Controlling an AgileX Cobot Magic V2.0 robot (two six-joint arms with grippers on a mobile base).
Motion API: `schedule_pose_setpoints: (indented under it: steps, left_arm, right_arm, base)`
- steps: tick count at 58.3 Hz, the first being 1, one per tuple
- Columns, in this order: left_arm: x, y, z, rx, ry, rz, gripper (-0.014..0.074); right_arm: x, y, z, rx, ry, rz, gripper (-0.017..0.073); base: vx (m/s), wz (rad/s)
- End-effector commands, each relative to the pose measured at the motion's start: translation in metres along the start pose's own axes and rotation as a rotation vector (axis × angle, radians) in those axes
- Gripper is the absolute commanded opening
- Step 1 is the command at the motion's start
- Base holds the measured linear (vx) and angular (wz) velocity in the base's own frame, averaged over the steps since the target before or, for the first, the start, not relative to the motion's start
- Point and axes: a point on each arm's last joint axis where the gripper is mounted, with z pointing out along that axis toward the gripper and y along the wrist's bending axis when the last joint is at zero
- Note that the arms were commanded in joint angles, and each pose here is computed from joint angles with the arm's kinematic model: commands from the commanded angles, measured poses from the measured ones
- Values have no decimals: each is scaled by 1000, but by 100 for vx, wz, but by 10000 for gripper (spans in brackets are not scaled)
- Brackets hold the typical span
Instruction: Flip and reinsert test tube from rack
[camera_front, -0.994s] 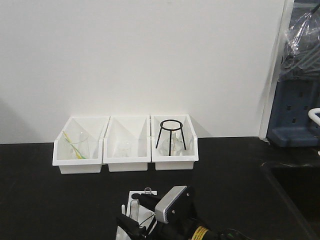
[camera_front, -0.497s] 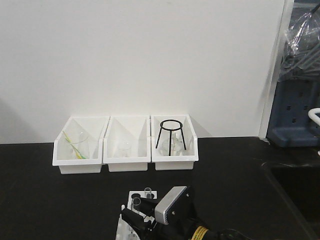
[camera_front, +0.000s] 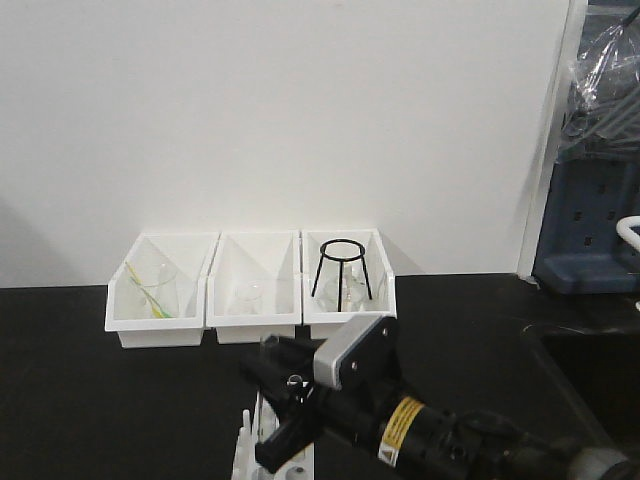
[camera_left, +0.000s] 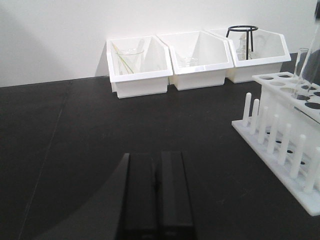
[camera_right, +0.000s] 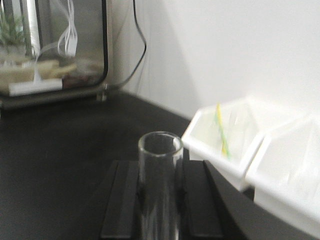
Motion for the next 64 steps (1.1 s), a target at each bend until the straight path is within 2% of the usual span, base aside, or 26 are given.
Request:
schedule_pose_setpoints:
  steps: [1, 7, 9, 11, 14, 22, 26, 28, 30, 33, 35, 38, 40, 42, 44, 45, 46, 48, 49, 50, 52, 53, 54, 56, 59, 64]
  left_arm:
    - [-9, -1, -1, 14, -93, -15, -7]
    - [-9, -1, -1, 14, -93, -15, -7]
    - [-9, -1, -1, 14, -93, -15, -7]
    - [-9, -1, -1, 14, -93, -15, -7]
    - [-9, -1, -1, 14, -93, -15, -7]
    - [-9, -1, -1, 14, -93, -15, -7]
    - [-9, -1, -1, 14, -93, -15, -7]
    - [-9, -1, -1, 14, -93, -15, -7]
    - [-9, -1, -1, 14, -93, -15, -7]
    - [-9, -1, -1, 14, -93, -15, -7]
    - [-9, -1, -1, 14, -93, -15, -7]
    - [-9, -1, -1, 14, -93, -15, -7]
    - [-9, -1, -1, 14, -93, -15, -7]
    - [-9, -1, -1, 14, -93, -15, -7]
    - [-9, -1, -1, 14, -93, -15, -7]
    - [-9, -1, -1, 14, -93, -15, -7]
    - [-9, -1, -1, 14, -93, -15, -7]
    - [-9, -1, -1, 14, -93, -15, -7]
    - [-9, -1, -1, 14, -93, -15, -7]
    - [-9, -1, -1, 14, -93, -15, -7]
    - [-9, -1, -1, 14, -93, -15, -7]
    - [-9, -1, -1, 14, -93, -15, -7]
    - [-9, -1, -1, 14, -93, -15, -7]
    - [-9, -1, -1, 14, -93, -15, -7]
    - [-9, -1, -1, 14, -93, -15, -7]
    - [-9, -1, -1, 14, -93, -15, -7]
  right_arm:
    - [-72, -1, -5, 10, -185, -41, -13]
    - [-104, -4, -11, 60, -172, -64, -13]
    - [-113, -5, -14, 79, -156, -84, -13]
    - [-120, -5, -17, 94, -130, -127, -13]
    - [-130, -5, -20, 101, -73, -278, -13]
    - [-138, -9, -30, 100, 187, -945, -13]
    - [-136, -13, -34, 77, 287, -1227, -13]
    - [-134, -15, -35, 69, 334, -1329, -13]
    - [-132, -17, -36, 67, 373, -1396, -13]
    - [-131, -20, -37, 69, 413, -1448, -13]
    - [-130, -21, -37, 72, 423, -1452, -13]
    - [-130, -21, -37, 80, 422, -1420, -13]
    - [-132, -21, -37, 97, 411, -1355, -13]
    - [-133, -21, -37, 123, 395, -1248, -13]
    - [-136, -21, -37, 158, 363, -1090, -13]
    - [-138, -21, -36, 182, 341, -969, -13]
    - [-140, -21, -36, 197, 321, -884, -13]
    - [-143, -21, -36, 239, 264, -614, -13]
    - [-144, -21, -35, 249, 243, -531, -13]
    - [-145, -21, -35, 262, 213, -417, -13]
    - [-146, -22, -35, 274, 165, -252, -13]
    - [-146, -23, -35, 276, 147, -198, -13]
    - [-147, -23, -34, 275, 112, -104, -13]
    - [-146, -23, -32, 268, 81, -31, -13]
    - [-145, -24, -29, 255, 48, 27, -13]
    - [-141, -23, -25, 233, 33, 41, -13]
  base:
    - [0, 0]
    - [0, 0]
    - [0, 0]
    - [0, 0]
    - [0, 0]
    - [0, 0]
    - [0, 0]
    - [0, 0]
    - [0, 0]
    - [0, 0]
    - [0, 0]
    - [0, 0]
    - [0, 0]
    - [0, 0]
    - [0, 0]
    - [0, 0]
    - [0, 0]
    - [0, 0]
    - [0, 0]
    - [0, 0]
    - [0, 0]
    - [0, 0]
    - [0, 0]
    - [0, 0]
    - [0, 0]
    - [0, 0]
